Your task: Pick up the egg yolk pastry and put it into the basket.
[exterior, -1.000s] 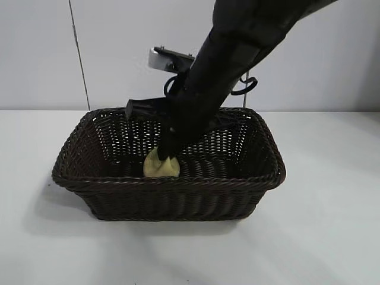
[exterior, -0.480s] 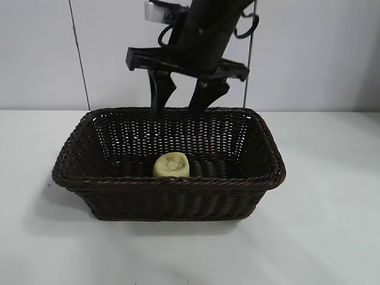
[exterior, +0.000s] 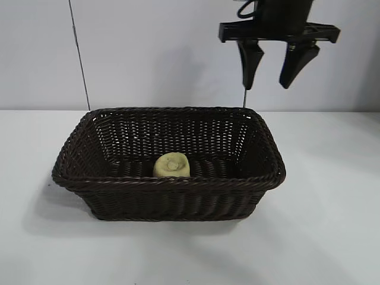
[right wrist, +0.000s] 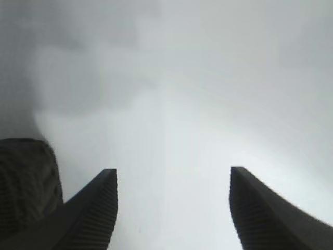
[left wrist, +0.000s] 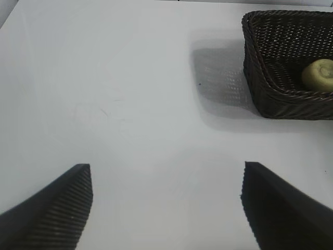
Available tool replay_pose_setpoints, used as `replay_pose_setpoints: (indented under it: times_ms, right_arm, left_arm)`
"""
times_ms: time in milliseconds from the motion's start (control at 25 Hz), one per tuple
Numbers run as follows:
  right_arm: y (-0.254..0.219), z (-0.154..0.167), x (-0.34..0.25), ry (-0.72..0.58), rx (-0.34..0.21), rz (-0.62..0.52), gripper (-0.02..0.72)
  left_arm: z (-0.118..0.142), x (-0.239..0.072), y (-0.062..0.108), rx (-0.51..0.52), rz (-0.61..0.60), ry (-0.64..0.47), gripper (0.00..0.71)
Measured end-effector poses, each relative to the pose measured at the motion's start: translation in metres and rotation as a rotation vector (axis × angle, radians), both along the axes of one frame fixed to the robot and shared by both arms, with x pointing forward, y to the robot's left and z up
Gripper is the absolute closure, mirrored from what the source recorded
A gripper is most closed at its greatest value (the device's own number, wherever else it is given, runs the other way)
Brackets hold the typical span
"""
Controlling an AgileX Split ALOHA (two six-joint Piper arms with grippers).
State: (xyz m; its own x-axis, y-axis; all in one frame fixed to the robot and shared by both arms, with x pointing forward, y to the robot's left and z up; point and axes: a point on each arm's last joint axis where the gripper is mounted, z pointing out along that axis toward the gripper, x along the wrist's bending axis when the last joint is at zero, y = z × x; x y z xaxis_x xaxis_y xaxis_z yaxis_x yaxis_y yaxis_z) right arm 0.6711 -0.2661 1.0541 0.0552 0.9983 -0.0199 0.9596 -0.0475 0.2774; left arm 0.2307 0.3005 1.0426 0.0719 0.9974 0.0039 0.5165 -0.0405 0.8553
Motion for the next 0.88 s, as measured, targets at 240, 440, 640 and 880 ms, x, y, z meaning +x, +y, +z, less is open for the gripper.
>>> replay_pose_setpoints:
  times_ms: [240, 440, 640, 880]
  right_arm:
    - [-0.013, 0.003, -0.018, 0.025, -0.015, 0.019, 0.249]
    - [-0.015, 0.002, -0.065, 0.100, -0.011, 0.024, 0.249]
    - [-0.019, 0.005, -0.138, 0.149, -0.014, 0.034, 0.249]
    - [-0.024, -0.005, -0.233, 0.166, -0.004, 0.041, 0.249]
  left_arm:
    - [0.000, 0.000, 0.000, 0.000, 0.000, 0.000, 0.139]
    - [0.000, 0.000, 0.000, 0.000, 0.000, 0.000, 0.139]
    - [0.000, 0.000, 0.000, 0.000, 0.000, 0.000, 0.139]
    - [0.000, 0.000, 0.000, 0.000, 0.000, 0.000, 0.139]
